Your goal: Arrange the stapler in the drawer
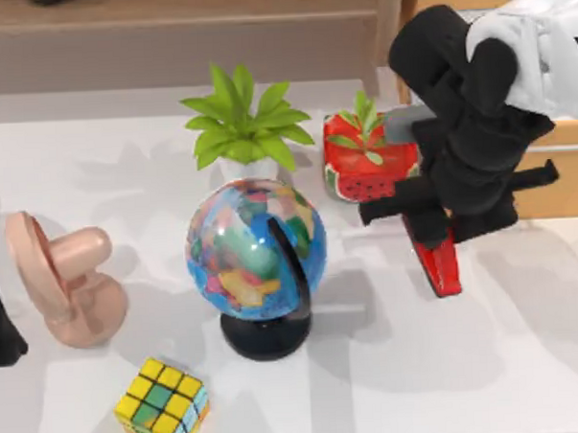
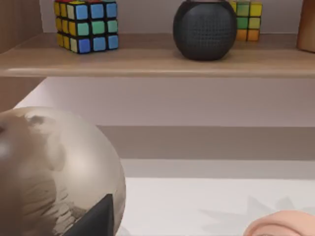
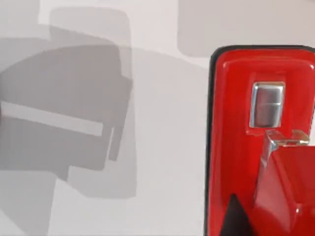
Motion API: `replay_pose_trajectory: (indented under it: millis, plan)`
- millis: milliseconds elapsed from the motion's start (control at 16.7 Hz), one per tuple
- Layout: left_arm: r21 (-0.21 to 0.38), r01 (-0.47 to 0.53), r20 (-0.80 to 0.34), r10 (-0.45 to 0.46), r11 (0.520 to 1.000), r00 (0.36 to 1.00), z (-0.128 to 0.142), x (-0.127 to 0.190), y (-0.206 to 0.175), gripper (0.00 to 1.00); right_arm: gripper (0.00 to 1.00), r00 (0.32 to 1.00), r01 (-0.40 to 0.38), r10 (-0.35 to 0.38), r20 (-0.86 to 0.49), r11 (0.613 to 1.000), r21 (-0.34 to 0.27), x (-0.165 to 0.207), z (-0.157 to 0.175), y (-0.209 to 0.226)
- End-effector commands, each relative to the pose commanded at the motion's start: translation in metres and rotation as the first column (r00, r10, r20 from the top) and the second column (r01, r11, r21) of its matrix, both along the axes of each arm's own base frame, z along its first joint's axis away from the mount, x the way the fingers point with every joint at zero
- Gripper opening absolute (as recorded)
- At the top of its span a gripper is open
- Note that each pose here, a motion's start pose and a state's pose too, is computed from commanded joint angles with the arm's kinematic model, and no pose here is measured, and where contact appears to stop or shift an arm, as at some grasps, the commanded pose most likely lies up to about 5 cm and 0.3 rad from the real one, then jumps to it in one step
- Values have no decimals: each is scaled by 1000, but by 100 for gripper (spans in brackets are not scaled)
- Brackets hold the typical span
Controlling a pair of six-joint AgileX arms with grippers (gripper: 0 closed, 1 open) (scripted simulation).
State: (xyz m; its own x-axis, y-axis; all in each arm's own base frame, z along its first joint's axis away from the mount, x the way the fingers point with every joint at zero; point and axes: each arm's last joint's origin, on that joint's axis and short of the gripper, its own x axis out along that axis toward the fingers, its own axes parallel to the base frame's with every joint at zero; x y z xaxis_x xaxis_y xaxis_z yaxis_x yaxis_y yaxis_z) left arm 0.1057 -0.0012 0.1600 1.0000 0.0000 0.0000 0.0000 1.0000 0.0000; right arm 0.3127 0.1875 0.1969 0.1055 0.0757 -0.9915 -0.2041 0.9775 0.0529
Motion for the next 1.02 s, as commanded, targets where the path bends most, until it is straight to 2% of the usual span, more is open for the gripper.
replay_pose_trajectory:
  millis: [300,540,780,1020]
  plan:
    - [0,0,0,0,1000,1000,0,0,0,100,0,986,-48,32,163,994,100,13,69,3]
    - [0,0,0,0,1000,1000,0,0,0,100,0,965,-19,-13,262,993,120,42,103,-15]
    - [0,0,0,0,1000,1000,0,0,0,100,0,952,68,-91,292,994,89,84,107,-49]
    - [0,0,0,0,1000,1000,0,0,0,100,0,960,163,-164,227,986,22,125,75,-86]
